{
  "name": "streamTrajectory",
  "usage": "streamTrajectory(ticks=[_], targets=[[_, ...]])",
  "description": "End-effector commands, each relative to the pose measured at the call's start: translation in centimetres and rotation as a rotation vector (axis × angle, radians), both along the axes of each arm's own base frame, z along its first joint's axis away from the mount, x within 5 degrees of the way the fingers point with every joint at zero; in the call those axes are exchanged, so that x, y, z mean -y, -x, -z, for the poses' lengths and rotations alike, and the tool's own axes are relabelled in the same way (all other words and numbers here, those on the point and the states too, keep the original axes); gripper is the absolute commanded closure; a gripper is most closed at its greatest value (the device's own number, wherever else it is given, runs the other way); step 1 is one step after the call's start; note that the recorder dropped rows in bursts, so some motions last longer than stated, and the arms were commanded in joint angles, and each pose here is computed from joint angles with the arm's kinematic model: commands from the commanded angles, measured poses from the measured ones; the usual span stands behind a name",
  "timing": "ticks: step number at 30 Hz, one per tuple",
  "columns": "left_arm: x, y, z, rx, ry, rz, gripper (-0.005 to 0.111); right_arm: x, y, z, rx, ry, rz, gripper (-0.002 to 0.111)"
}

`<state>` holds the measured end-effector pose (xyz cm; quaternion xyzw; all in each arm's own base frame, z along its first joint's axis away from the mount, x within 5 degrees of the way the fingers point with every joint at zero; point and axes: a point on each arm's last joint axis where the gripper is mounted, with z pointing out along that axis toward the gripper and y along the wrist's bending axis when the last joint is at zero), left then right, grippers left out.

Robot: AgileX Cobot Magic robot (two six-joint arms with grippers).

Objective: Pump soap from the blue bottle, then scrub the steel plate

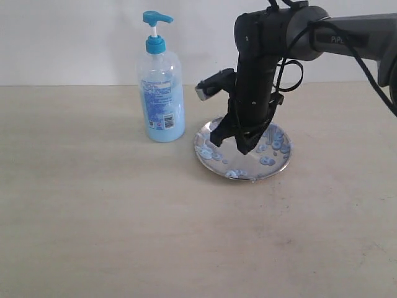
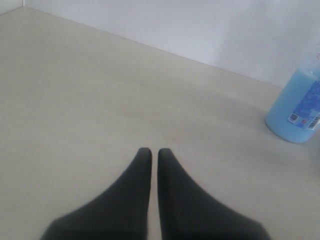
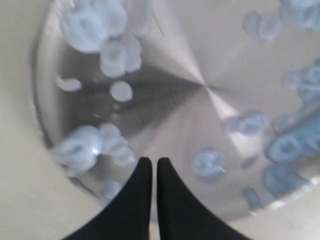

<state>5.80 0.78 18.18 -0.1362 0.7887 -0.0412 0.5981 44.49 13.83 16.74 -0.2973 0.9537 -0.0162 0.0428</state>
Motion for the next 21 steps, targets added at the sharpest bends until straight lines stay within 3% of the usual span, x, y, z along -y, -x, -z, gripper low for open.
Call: streamTrajectory(ticks=[1, 3, 5, 7, 10, 12, 13, 14, 15, 16, 17, 18, 20, 21], targets=[[0.0, 0.0, 0.0, 0.004, 0.001, 0.003, 0.102, 3.6, -1.8, -1.4, 0.220, 0.271, 0.208, 0.109], [0.0, 0.0, 0.0, 0.004, 0.001, 0.003, 0.102, 3.1, -3.2, -1.8, 0.399, 0.166, 0.328, 0.109], [0.0, 0.0, 0.0, 0.004, 0.001, 0.003, 0.102, 1.7, -3.7, -1.8, 0.441, 0.006, 0.358, 0.109], [0.0, 0.0, 0.0, 0.004, 0.001, 0.003, 0.102, 0.5, -2.7, -1.3, 0.316, -0.017, 0.214, 0.109], [0.0, 0.0, 0.0, 0.004, 0.001, 0.003, 0.102, 0.8, 0.1, -0.4, -0.008, 0.105, -0.094, 0.109], [0.0, 0.0, -0.1, 0.005, 0.000, 0.003, 0.102, 1.7, 0.0, -0.1, -0.010, 0.194, -0.220, 0.109], [0.0, 0.0, -0.1, 0.008, 0.000, 0.003, 0.102, 3.3, -0.6, -0.6, 0.035, 0.332, -0.196, 0.109], [0.0, 0.0, -0.1, 0.009, 0.000, 0.003, 0.102, 3.9, -1.5, -0.9, 0.130, 0.371, -0.157, 0.109], [0.0, 0.0, -0.1, 0.009, 0.000, 0.003, 0.102, 3.4, -3.4, -1.5, 0.378, 0.297, -0.024, 0.109], [0.0, 0.0, -0.1, 0.009, 0.000, 0.003, 0.102, 2.7, -4.2, -1.7, 0.488, 0.190, 0.073, 0.109], [0.0, 0.0, -0.1, 0.009, 0.000, 0.003, 0.102, 1.2, -4.6, -1.9, 0.546, -0.019, 0.232, 0.109], [0.0, 0.0, -0.1, 0.009, 0.000, 0.003, 0.102, 0.6, -4.3, -1.7, 0.513, -0.067, 0.254, 0.109], [0.0, 0.0, -0.2, 0.022, 0.000, 0.006, 0.102, -0.1, -2.4, -0.8, 0.294, -0.043, 0.164, 0.109], [0.1, -0.1, -0.3, 0.032, -0.001, 0.008, 0.102, 0.6, -0.5, -0.1, 0.077, 0.076, -0.024, 0.109]])
